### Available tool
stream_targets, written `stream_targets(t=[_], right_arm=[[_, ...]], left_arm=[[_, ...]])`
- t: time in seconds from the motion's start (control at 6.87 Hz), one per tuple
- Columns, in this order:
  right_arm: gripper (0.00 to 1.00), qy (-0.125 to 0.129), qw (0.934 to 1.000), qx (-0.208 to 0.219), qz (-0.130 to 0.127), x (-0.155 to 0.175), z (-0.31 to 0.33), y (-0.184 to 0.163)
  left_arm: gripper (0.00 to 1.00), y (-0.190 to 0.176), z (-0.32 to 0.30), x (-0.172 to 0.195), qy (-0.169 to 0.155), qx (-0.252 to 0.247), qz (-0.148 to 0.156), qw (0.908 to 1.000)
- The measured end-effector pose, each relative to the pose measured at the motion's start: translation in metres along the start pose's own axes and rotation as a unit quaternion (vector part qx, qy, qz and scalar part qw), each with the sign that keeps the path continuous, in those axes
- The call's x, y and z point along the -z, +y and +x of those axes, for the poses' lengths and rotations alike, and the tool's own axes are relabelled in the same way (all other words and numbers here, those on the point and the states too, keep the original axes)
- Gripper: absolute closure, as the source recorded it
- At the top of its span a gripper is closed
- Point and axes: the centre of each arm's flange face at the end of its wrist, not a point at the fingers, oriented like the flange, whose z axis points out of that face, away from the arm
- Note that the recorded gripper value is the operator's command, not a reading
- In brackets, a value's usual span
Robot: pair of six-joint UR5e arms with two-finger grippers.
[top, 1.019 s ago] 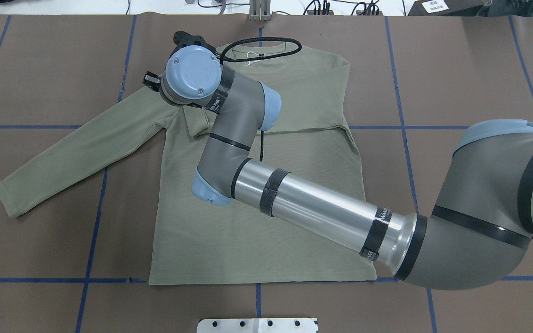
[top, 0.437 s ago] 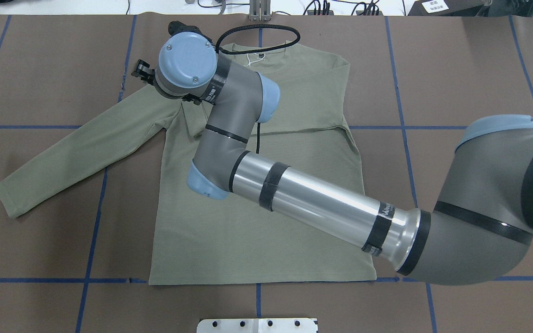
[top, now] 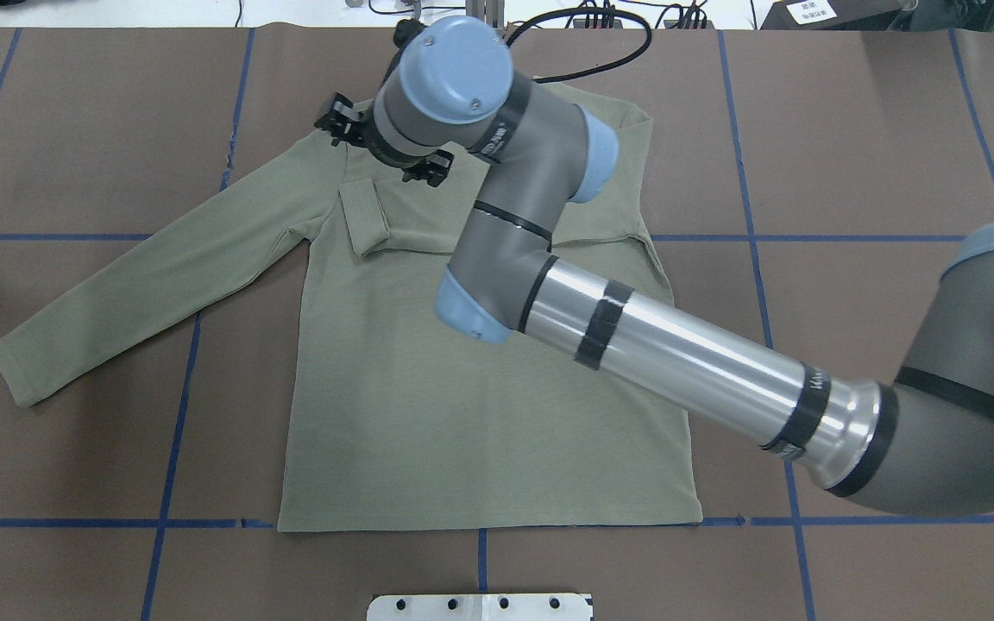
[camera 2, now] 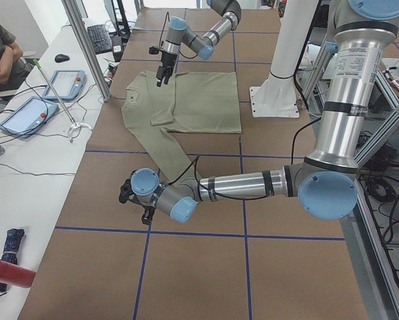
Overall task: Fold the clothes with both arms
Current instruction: 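Raise the right gripper off the shirt while the left gripper approaches the other cuff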
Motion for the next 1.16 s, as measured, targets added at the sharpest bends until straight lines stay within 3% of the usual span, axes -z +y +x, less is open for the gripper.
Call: stream_targets(t=[0.29, 0.44, 0.73, 1.16], right_arm=[[0.01, 0.013, 0.9991, -0.016, -0.036, 0.048, 0.075, -0.068], [0.01, 0.017, 0.999, -0.012, -0.039, 0.066, 0.108, -0.087], [0.01, 0.022, 0.9992, 0.0, -0.034, 0.082, 0.144, -0.1], [0.01, 0.028, 0.9991, 0.0, -0.032, 0.08, 0.158, -0.1]], left_arm=[[0.02, 0.048, 0.016, -0.038, 0.027, 0.034, -0.004, 0.9991], [0.03, 0.066, 0.026, -0.051, 0.039, 0.044, -0.009, 0.9982], [0.04, 0.088, 0.034, -0.058, 0.05, 0.059, -0.014, 0.9969], [0.07, 0.109, 0.058, -0.053, 0.059, 0.06, -0.02, 0.9962]])
